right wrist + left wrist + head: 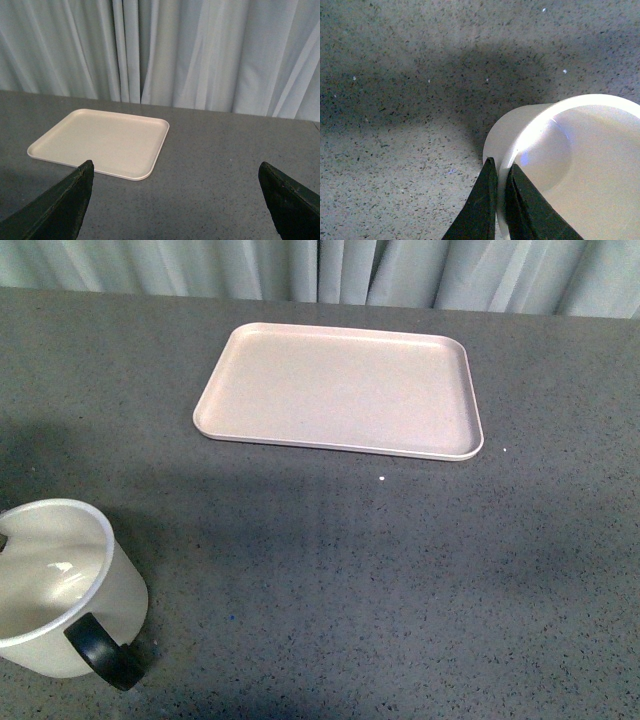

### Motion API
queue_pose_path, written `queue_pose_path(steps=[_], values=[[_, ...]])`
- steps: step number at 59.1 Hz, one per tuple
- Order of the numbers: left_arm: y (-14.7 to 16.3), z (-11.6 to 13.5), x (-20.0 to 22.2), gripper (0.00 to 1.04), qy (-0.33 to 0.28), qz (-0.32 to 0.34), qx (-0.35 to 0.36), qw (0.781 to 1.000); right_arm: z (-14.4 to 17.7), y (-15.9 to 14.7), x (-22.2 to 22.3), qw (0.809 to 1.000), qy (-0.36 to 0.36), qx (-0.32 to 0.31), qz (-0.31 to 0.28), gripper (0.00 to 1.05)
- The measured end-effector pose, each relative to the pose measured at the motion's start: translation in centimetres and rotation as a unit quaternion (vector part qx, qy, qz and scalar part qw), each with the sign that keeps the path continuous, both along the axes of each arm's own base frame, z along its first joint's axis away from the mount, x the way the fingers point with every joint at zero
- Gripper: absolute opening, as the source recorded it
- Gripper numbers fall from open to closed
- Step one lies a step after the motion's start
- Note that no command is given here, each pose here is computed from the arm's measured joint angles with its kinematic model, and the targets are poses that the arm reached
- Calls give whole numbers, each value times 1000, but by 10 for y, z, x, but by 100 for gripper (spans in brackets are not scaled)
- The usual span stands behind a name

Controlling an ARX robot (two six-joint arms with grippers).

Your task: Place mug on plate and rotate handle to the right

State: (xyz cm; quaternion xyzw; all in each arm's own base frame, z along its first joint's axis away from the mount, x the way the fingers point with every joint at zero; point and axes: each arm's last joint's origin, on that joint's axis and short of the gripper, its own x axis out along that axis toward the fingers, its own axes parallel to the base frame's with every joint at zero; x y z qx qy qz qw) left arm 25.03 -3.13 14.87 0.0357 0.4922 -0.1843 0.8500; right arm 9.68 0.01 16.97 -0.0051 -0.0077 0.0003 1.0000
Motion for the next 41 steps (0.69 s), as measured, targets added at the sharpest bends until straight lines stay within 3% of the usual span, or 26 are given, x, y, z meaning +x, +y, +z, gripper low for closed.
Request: queue_pose_path(steps=[13, 23, 41], values=[[-13, 34, 26, 2, -29, -2, -14, 999, 0, 0, 0, 1000, 0, 0, 0, 95], [-36, 62, 69, 2, -62, -18, -12, 998, 0, 0, 0, 1000, 0, 0, 0, 95], [-91, 79, 148, 2, -84, -51, -15, 995, 0, 0, 0, 1000, 0, 0, 0, 95]])
